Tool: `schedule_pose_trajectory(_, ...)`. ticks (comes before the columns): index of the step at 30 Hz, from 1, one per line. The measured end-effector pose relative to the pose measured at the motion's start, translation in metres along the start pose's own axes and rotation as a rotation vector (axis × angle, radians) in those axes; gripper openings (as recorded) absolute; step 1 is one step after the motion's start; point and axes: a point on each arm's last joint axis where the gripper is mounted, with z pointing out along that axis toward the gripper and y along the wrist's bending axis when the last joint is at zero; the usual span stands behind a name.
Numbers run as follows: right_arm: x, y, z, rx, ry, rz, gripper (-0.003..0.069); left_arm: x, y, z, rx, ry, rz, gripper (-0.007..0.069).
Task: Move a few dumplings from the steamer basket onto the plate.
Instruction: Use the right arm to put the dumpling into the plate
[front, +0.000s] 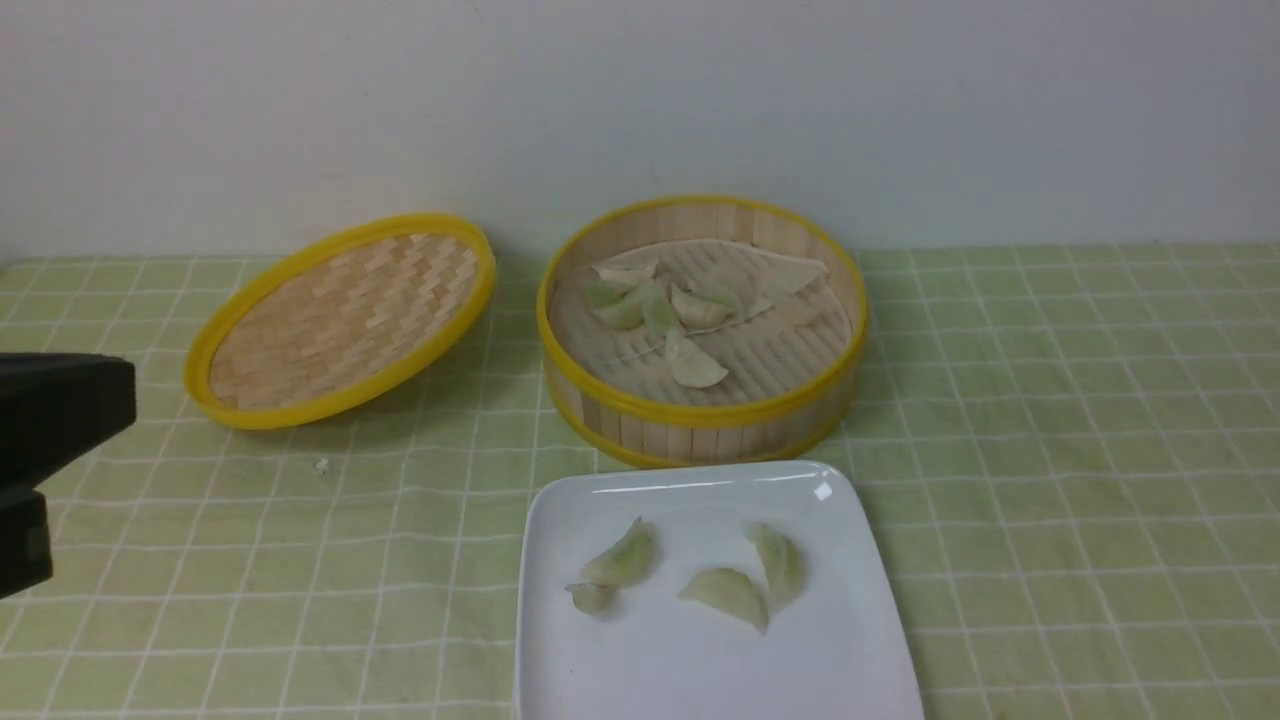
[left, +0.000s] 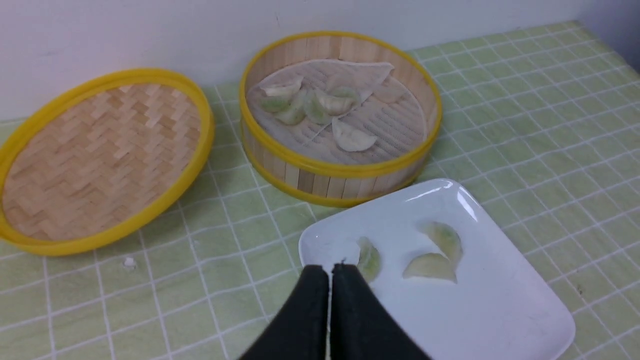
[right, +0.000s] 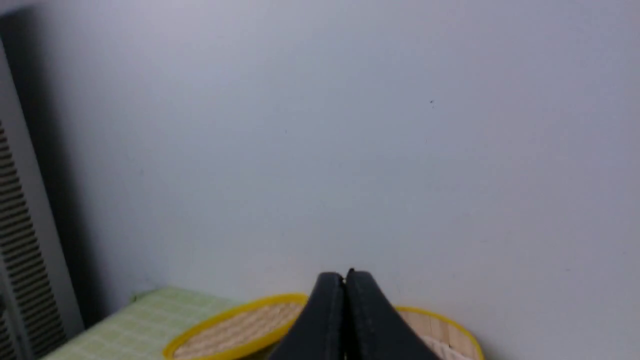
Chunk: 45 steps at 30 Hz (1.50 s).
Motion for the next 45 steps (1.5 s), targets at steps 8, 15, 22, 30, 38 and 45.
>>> schedule_pose_trajectory(8, 0.032, -0.012, -0.016, 0.053, -0.081, 0.028, -0.0013, 0.001, 0.0, 0.002, 0.007, -0.006, -0.008, -0.0006)
schedule_pose_trajectory(15, 0.026, -0.011, -0.016, 0.062, -0.146, -0.007, -0.0013, 0.011, 0.001, -0.008, 0.015, -0.075, -0.007, -0.0006)
schedule_pose_trajectory(22, 0.026, -0.011, -0.016, 0.064, -0.146, -0.011, -0.001, 0.034, 0.005, -0.013, 0.035, -0.255, -0.025, -0.0006)
schedule_pose_trajectory(30, 0.026, -0.011, -0.016, 0.064, -0.146, -0.012, -0.001, 0.035, 0.004, -0.014, 0.054, -0.293, -0.048, -0.0006)
schedule_pose_trajectory(38, 0.026, -0.012, -0.016, 0.064, -0.145, -0.011, -0.001, 0.035, 0.004, -0.014, 0.049, -0.294, -0.029, -0.0006)
schedule_pose_trajectory(45, 0.026, -0.012, -0.016, 0.064, -0.146, -0.011, -0.001, 0.053, 0.014, -0.001, -0.035, -0.323, 0.114, -0.0006)
